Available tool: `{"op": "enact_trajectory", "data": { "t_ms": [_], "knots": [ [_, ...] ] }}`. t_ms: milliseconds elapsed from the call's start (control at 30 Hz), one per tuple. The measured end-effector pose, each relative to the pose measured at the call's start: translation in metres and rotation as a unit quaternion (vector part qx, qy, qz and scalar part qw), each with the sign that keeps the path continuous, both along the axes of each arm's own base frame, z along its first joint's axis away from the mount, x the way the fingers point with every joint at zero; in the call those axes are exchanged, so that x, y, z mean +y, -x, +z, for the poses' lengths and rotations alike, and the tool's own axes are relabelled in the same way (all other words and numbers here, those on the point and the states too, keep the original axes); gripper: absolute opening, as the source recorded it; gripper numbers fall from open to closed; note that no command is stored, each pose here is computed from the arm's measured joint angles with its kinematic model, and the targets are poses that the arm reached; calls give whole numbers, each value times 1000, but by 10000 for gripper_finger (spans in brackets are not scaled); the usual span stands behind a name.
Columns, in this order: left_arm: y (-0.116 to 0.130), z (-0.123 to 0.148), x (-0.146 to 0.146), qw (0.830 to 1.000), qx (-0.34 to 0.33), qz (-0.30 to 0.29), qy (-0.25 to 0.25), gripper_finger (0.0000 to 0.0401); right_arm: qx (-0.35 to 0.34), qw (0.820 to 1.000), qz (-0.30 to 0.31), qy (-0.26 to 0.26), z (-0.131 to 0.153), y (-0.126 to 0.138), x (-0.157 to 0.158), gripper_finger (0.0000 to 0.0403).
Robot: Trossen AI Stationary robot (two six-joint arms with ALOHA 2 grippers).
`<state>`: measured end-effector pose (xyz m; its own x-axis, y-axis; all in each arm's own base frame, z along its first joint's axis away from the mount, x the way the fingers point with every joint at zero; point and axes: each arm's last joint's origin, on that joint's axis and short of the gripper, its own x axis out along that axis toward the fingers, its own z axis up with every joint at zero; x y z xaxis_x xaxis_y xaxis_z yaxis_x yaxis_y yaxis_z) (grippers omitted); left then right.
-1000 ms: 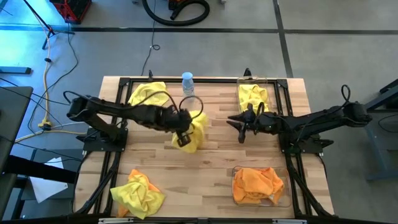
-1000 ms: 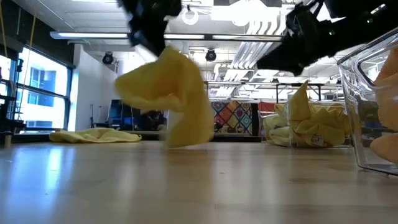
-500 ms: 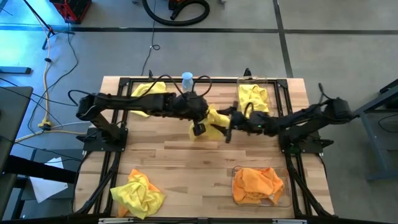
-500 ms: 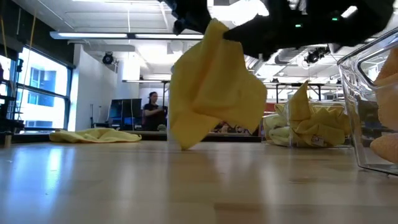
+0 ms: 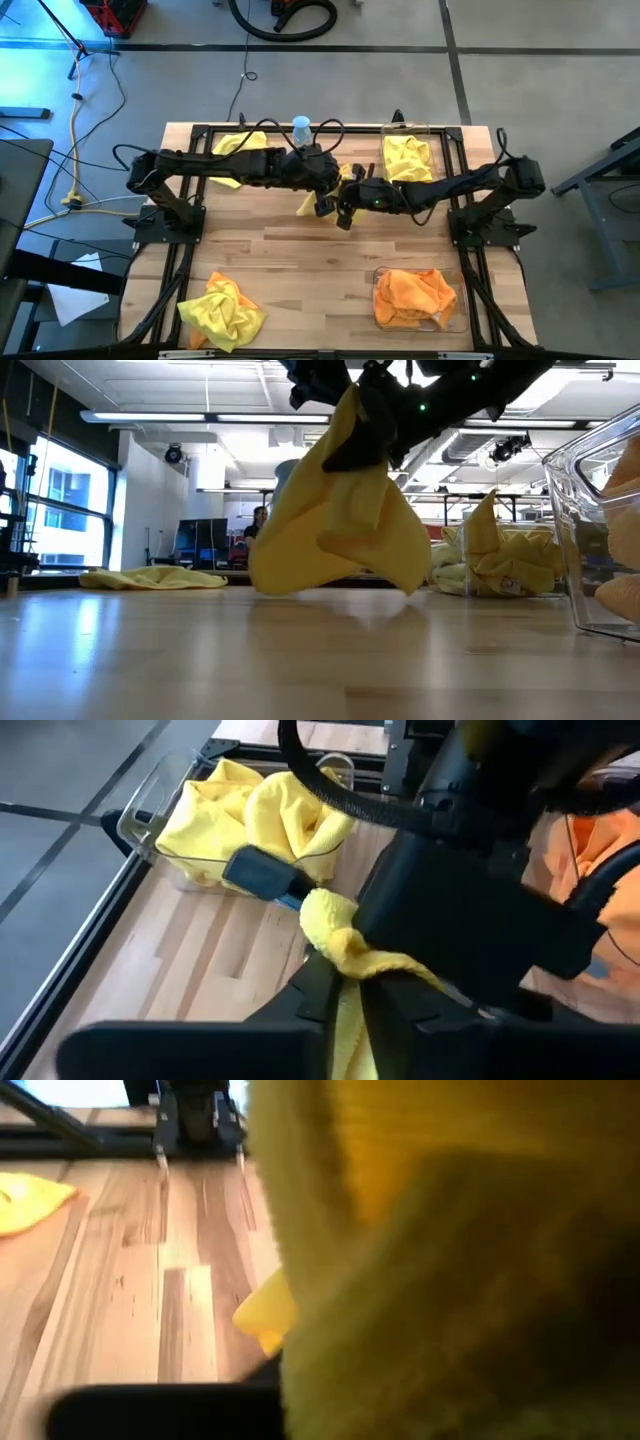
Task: Sort microfiber towel by color & place in baskets
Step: Put the yellow microfiber cloth into the top transparent bin
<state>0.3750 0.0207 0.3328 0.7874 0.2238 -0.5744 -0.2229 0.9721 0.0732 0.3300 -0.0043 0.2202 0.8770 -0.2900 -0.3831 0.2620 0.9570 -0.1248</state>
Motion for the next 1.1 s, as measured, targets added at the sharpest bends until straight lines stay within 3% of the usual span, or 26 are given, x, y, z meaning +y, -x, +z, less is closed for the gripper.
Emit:
{"op": "enact_trajectory", "data": {
  "t_ms": [67,167,333,600,767,867,1000,1100],
  "knots": [
    [0,-1,0,1000,4,0,0,51,8,1000,0,-1,3,2,0,16],
    [6,-3,0,999,36,-7,-8,80,16,1000,-16,-8,10,9,-1,28],
    [21,-11,-2,996,91,0,1,110,18,999,-45,6,33,31,-3,5],
    [54,-37,-19,999,48,-8,12,115,-28,992,-114,44,87,87,-10,4],
    [88,-62,-27,1000,-11,8,28,115,-52,963,-239,110,116,129,-30,2],
    [107,-76,-29,998,-39,22,41,115,-56,941,-314,117,125,153,-46,2],
    [125,-87,-29,996,-65,39,53,115,-40,919,-386,70,119,177,-66,1],
    [134,-97,-27,995,-70,54,52,115,-24,922,-386,5,109,183,-81,1]
  ]
}}
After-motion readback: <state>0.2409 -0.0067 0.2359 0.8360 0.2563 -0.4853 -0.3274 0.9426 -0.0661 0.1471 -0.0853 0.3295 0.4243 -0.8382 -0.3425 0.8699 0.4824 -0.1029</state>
